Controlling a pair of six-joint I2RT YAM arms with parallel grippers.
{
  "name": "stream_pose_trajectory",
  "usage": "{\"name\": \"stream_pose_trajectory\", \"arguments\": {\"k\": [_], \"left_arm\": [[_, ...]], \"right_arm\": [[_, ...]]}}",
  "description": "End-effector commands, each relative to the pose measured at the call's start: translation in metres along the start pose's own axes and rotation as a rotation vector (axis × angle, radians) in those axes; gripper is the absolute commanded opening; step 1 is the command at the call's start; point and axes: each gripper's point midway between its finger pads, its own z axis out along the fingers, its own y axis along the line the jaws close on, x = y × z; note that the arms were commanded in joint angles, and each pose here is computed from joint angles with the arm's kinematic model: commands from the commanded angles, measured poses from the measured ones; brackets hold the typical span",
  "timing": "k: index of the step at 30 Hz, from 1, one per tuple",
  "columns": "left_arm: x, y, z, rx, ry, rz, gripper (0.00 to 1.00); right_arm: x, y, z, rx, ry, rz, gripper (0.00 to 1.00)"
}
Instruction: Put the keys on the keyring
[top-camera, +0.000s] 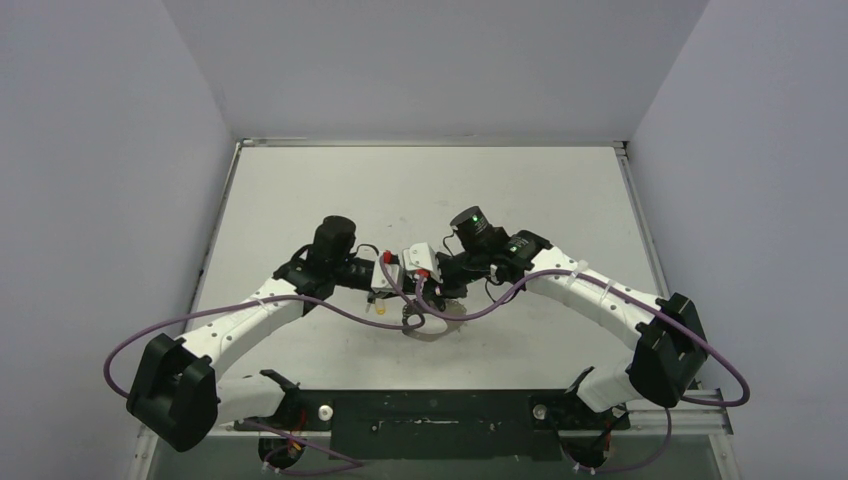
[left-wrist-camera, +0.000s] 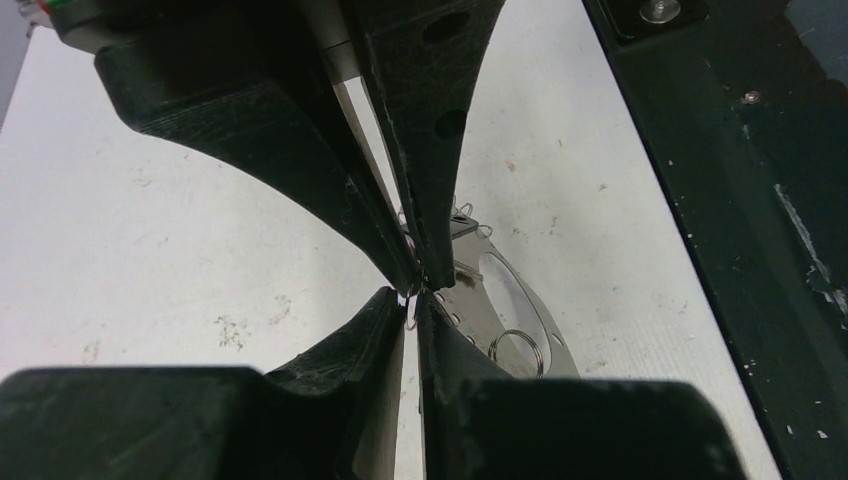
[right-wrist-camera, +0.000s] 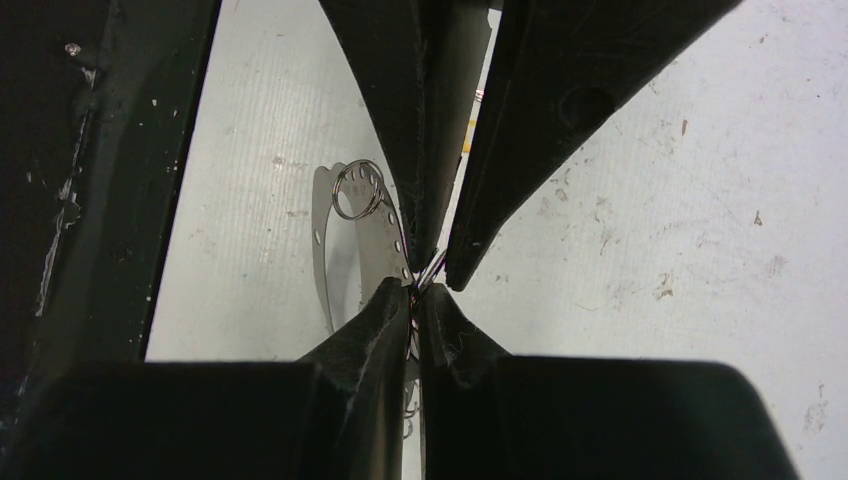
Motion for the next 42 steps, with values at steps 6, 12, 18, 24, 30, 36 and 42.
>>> {"name": "stream_pose_trajectory", "arguments": {"k": [6, 12, 18, 24, 30, 36, 42], "left_arm": [[0.02, -0.002, 0.009, -0.025, 0.087, -0.012, 0.14], [0.018, 0.0, 0.015, -0.021, 0.08, -0.003, 0.07], [0.019, 0.0, 0.018, -0.032, 0.072, 0.003, 0.11], [0.022, 0.001, 0.018, -0.041, 0.084, -0.003, 0.0], [0.019, 0.012, 0.012, -0.159, 0.069, -0.044, 0.0], [0.005, 0.031, 0.002, -0.351, -0.06, -0.066, 0.0], [-0.02, 0.042, -0.009, -0.484, -0.243, -0.076, 0.0]], "right_arm": [[-0.032, -0.011, -0.001, 0.04, -0.095, -0.07, 0.0], [-0.031, -0.01, -0.001, 0.039, -0.093, -0.065, 0.0], [-0.03, -0.011, -0.001, 0.042, -0.098, -0.062, 0.0], [-0.028, -0.012, -0.001, 0.048, -0.094, -0.057, 0.0], [-0.027, -0.027, -0.009, 0.115, -0.129, -0.003, 0.15], [-0.021, -0.057, -0.034, 0.286, -0.251, 0.118, 0.5], [-0.027, -0.066, -0.048, 0.349, -0.351, 0.13, 0.54]]}}
